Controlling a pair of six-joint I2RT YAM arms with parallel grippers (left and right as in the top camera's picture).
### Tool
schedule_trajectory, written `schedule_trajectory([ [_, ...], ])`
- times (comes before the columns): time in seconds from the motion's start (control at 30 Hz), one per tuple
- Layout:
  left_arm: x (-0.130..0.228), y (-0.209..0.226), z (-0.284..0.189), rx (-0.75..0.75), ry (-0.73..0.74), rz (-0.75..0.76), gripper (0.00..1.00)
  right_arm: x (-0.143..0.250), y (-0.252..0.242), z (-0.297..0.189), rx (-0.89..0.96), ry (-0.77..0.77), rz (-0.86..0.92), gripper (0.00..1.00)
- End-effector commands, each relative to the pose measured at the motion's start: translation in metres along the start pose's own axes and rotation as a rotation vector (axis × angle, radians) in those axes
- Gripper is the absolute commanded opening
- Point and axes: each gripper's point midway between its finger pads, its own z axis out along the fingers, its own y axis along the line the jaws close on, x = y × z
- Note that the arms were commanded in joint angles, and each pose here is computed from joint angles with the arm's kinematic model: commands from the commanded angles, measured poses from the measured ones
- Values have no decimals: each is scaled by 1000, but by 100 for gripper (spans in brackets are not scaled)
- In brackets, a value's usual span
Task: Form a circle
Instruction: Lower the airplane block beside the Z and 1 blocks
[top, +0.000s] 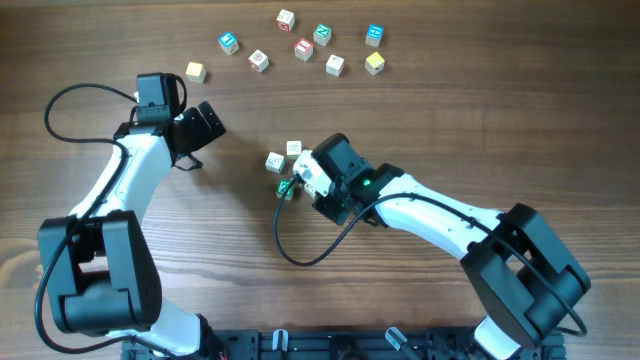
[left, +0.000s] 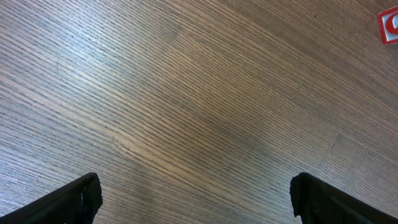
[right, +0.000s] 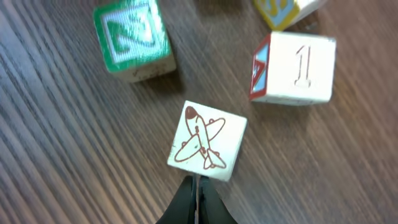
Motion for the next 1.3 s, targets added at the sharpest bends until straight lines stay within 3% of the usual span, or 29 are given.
schedule_trajectory([
  [0.0, 4, 1, 4, 1, 16, -6, 100, -4, -4, -5, 25, -20, -21, 5],
  [1.27, 4, 1, 4, 1, 16, -6, 100, -4, -3, -5, 16, -20, -51, 5],
])
